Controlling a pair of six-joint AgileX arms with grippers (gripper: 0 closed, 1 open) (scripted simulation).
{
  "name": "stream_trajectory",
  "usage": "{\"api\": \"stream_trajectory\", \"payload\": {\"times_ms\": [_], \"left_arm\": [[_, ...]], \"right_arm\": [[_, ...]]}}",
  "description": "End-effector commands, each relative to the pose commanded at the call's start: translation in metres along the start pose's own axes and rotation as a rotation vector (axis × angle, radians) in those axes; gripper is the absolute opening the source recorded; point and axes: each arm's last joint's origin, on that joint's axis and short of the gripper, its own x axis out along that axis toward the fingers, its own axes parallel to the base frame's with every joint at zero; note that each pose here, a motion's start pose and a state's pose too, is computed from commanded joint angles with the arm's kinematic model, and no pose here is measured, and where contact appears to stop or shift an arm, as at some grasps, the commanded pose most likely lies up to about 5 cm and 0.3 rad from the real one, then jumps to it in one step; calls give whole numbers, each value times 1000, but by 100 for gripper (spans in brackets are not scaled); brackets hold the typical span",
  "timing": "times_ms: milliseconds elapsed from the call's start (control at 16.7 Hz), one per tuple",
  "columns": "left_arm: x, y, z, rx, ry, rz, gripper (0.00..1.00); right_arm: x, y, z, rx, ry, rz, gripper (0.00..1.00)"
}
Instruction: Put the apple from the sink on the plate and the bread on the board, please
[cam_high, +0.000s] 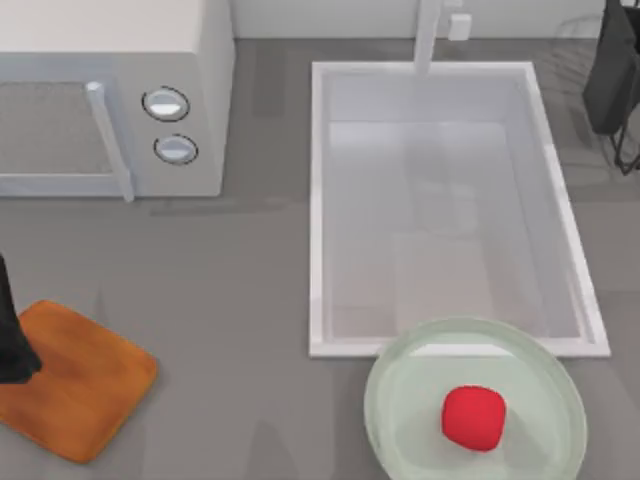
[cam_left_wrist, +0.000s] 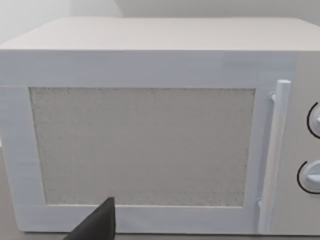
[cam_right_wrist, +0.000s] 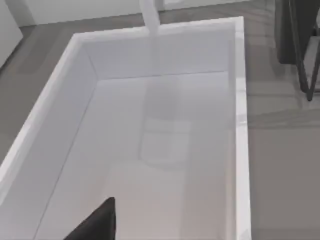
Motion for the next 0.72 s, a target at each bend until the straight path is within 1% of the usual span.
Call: {"api": "stream_trajectory", "payload": {"times_ms": [180,360,480,720], "left_arm": [[0,0,0,0,0,0,100],[0,0,0,0,0,0,100],[0,0,0,0,0,0,100],[0,0,0,0,0,0,100]], "right_arm": [[-1,-19,-30,-82,-221,-72,100],[3,-31,-48,-148,-353,-141,100],[4,-34,-53,-168,-387,-164,100],[4,-34,-53,-170,-389,-166,100]]}}
